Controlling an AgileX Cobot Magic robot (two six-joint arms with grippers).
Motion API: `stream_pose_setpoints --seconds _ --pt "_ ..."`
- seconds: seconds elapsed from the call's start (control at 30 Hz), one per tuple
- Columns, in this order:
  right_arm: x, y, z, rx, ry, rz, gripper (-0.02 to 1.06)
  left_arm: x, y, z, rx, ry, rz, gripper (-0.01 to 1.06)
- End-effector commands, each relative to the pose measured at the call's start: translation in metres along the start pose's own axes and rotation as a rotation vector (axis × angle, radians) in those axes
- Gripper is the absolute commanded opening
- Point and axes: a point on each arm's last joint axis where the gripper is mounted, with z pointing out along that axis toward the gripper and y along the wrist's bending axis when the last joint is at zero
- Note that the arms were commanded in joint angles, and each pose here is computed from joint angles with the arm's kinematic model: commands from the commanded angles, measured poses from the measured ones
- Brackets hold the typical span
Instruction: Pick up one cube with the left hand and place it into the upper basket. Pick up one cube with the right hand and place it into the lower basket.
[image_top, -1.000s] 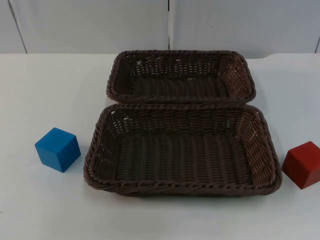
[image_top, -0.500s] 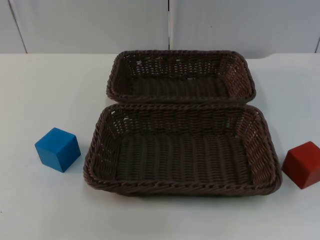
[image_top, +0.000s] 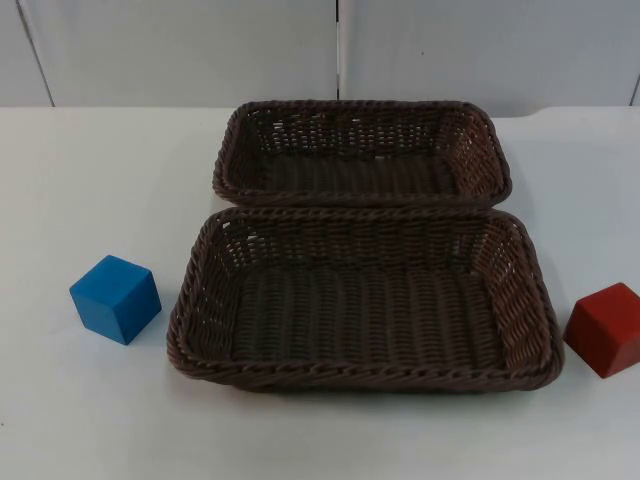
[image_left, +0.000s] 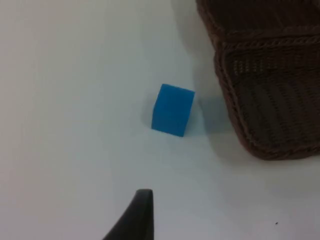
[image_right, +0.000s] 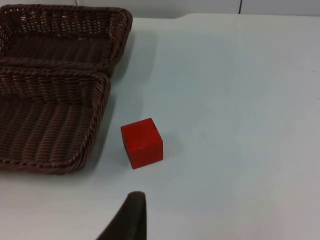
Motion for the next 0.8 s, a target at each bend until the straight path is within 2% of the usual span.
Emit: stream_pose_setpoints --seconds 0.0,0.4,0.53,0.77 --pt "0.001 0.000 0.001 0.007 -0.004 0.005 1.05 -0.010 0.001 0.010 0.013 0.004 -0.012 1.05" --pt "0.001 0.000 0.001 0.007 -0.004 0.005 1.05 -0.033 0.010 0.057 0.011 0.051 0.032 1.05" --pt "0.001 0.000 0.001 0.007 -0.004 0.005 1.05 -0.039 0.013 0.075 0.007 0.066 0.010 1.05" --pt "0.001 0.000 0.001 0.007 -0.004 0.005 1.05 -0.043 0.021 0.117 0.018 0.162 -0.006 1.05"
